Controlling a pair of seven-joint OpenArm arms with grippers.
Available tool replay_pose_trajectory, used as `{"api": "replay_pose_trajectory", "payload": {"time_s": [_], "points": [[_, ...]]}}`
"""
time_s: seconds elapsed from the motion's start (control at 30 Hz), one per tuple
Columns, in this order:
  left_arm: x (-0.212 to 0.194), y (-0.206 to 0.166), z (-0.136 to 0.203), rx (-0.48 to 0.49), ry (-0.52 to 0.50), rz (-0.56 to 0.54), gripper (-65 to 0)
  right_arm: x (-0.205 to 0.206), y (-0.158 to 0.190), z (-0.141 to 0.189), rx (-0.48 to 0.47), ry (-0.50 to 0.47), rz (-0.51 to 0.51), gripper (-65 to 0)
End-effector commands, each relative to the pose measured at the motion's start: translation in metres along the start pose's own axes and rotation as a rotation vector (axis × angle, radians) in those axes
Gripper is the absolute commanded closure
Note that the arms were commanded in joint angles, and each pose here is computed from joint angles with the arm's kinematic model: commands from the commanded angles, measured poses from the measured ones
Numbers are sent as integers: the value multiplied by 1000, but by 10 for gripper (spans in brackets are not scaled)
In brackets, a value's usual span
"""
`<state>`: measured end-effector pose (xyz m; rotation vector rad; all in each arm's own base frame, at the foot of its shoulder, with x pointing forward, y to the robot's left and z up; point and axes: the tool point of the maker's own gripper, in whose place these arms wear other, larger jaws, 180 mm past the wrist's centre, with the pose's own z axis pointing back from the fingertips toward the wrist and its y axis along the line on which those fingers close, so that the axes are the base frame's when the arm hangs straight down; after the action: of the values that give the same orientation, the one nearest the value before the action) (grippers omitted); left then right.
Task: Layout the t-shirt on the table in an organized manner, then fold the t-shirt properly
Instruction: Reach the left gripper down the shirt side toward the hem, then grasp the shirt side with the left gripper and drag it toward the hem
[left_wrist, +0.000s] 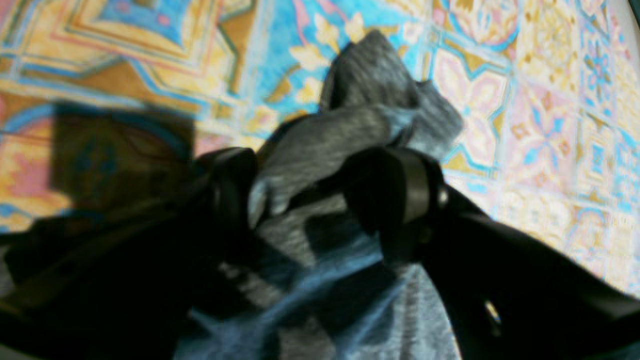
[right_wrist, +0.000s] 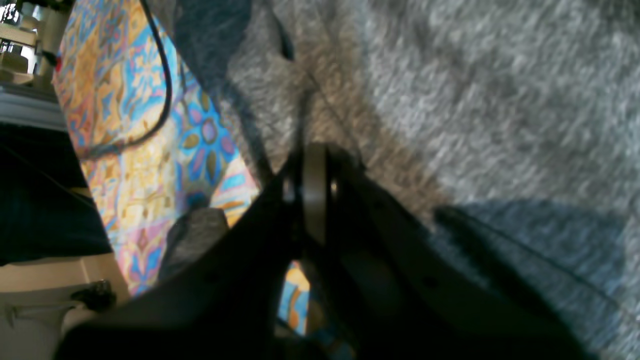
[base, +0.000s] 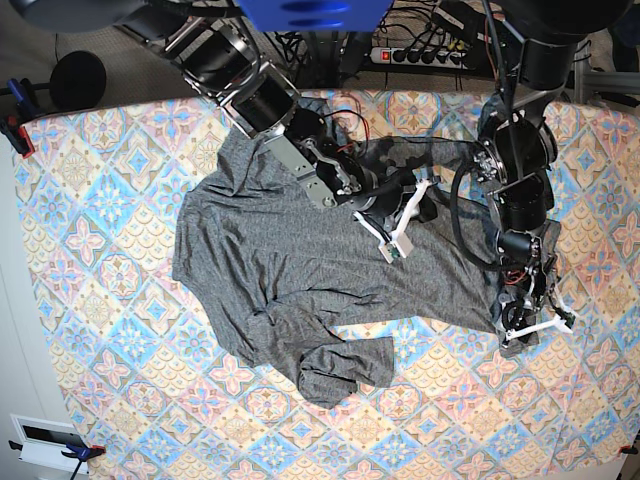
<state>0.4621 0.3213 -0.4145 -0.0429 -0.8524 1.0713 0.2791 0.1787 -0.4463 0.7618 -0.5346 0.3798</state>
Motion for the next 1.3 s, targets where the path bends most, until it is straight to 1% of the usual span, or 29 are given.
{"api": "replay_pose_trajectory", "payload": {"time_s": [0.0, 0.03, 0.07, 0.17, 0.27, 0.3, 0.33, 0.37, 0.43, 0.47, 0.57, 0.63, 0.77, 0.93, 0.97, 1.03, 1.13, 1.23, 1.27], "points": [[11, -10, 2, -20, -22, 5, -348, -44, -10, 2, -47, 178, 8, -4], [8, -7, 1, -14, -15, 2, -328, -44, -10, 2, -47, 178, 8, -4], [3, -2, 1, -8, -6, 4, -294, -44, -10, 2, -47, 178, 8, -4], [-3, 6, 0, 4, 1, -2, -165, -44, -10, 2, -47, 178, 8, -4], [-13, 27, -2, 37, 19, -13, -39, -44, -10, 2, -47, 178, 8, -4], [-13, 30, -2, 41, 18, -14, -11, -44, -10, 2, -47, 177, 6, -4], [-13, 44, -3, 63, 25, -22, 0, -44, -10, 2, -47, 177, 6, -4], [-18, 61, -3, 87, 54, -29, 0, -44, -10, 2, -47, 177, 6, -4], [-15, 68, 1, 81, 67, -35, -2, -44, -10, 2, -46, 177, 4, -4], [-17, 78, 5, 85, 70, -47, -5, -44, -10, 2, -46, 177, 4, -4], [-9, 94, 22, 53, 43, -63, -3, -44, -10, 2, -46, 177, 4, -4], [-11, 103, 35, 26, 54, -50, -3, -44, -10, 2, -46, 177, 4, -4], [-18, 109, 50, -21, 99, -14, -4, -44, -9, 2, -45, 178, 3, -5], [-17, 124, 54, -15, 130, 6, -8, -44, -9, 2, -45, 178, 3, -5], [-19, 126, 55, -16, 138, 14, -18, -44, -9, 2, -45, 178, 3, -5], [-12, 128, 56, -23, 137, 33, -64, -44, -10, 2, -46, 179, 4, -6], [-20, 128, 58, -46, 170, 87, -170, -44, -10, 2, -46, 179, 4, -6], [-4, 109, 72, -131, 191, 99, -253, -44, -10, 2, -46, 177, 2, -6], [-4, 96, 82, -182, 210, 105, -275, -44, -10, 2, -46, 177, 2, -6]]}}
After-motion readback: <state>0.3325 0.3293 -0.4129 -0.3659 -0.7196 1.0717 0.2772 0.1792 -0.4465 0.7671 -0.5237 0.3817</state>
